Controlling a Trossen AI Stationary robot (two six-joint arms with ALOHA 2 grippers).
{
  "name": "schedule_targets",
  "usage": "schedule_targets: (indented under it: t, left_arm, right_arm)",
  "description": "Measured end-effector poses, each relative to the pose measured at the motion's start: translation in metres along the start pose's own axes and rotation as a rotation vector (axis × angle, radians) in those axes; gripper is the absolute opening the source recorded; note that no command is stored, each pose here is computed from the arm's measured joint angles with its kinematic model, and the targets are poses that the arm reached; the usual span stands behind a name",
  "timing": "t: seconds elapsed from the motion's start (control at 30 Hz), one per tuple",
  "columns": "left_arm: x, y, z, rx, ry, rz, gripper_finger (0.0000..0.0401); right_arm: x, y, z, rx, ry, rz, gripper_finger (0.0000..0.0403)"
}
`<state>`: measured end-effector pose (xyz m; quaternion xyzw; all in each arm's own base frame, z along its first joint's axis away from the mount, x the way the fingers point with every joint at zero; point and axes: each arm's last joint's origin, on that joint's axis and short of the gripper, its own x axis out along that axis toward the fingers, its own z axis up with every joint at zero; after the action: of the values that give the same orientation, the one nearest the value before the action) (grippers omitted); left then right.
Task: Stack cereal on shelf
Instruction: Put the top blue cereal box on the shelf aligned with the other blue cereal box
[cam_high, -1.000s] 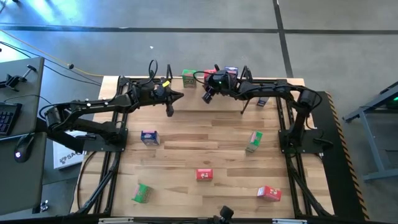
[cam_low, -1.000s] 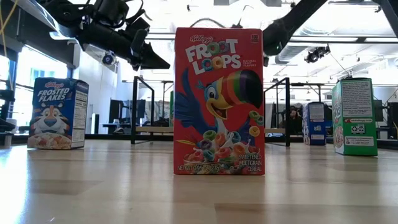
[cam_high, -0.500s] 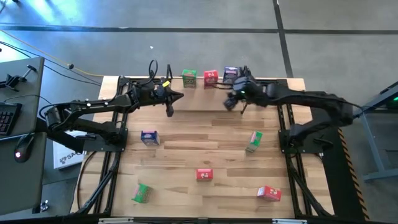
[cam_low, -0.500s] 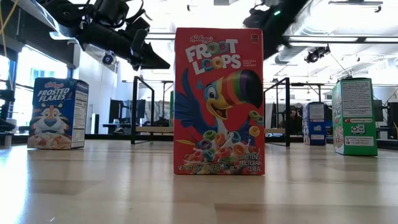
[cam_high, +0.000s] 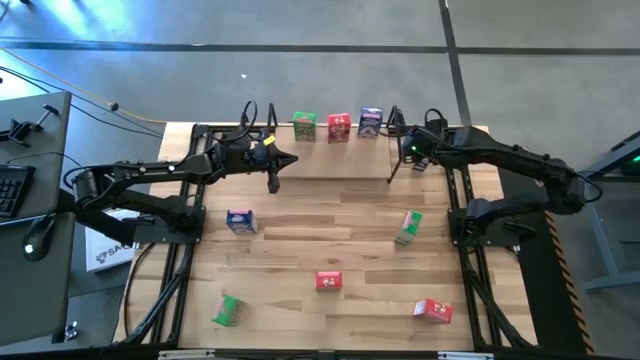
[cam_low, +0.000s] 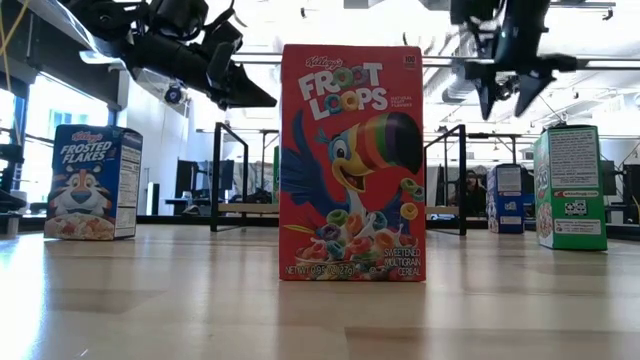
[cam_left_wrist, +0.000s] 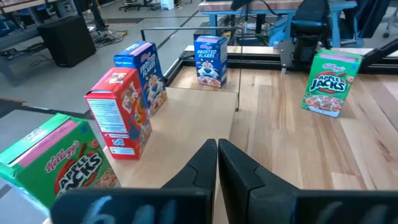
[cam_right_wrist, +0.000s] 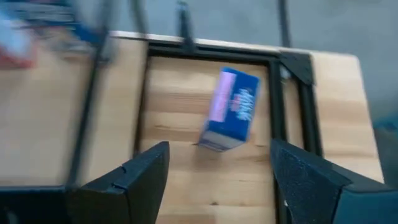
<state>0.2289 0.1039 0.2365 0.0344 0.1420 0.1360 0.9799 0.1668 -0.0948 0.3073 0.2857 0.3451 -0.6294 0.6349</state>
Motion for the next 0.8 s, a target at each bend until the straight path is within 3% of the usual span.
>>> schedule_targets:
  t: [0.2, 0.43, 0.8]
  left_arm:
    - [0.0, 0.0, 0.0, 0.0, 0.0, 0.0, 0.0008]
    - [0.0, 0.0, 0.0, -0.001, 0.0, 0.0, 0.0008]
    - [0.0, 0.0, 0.0, -0.009, 0.0, 0.0, 0.0008]
  right_arm:
    - [0.041, -0.012, 0.001, 0.17, 0.015, -0.094, 0.0266]
    - [0.08, -0.016, 0.004, 0.266, -0.029, -0.043, 0.0266]
    - [0.12, -0.01, 0.0, 0.24, 0.027, -0.071, 0.0266]
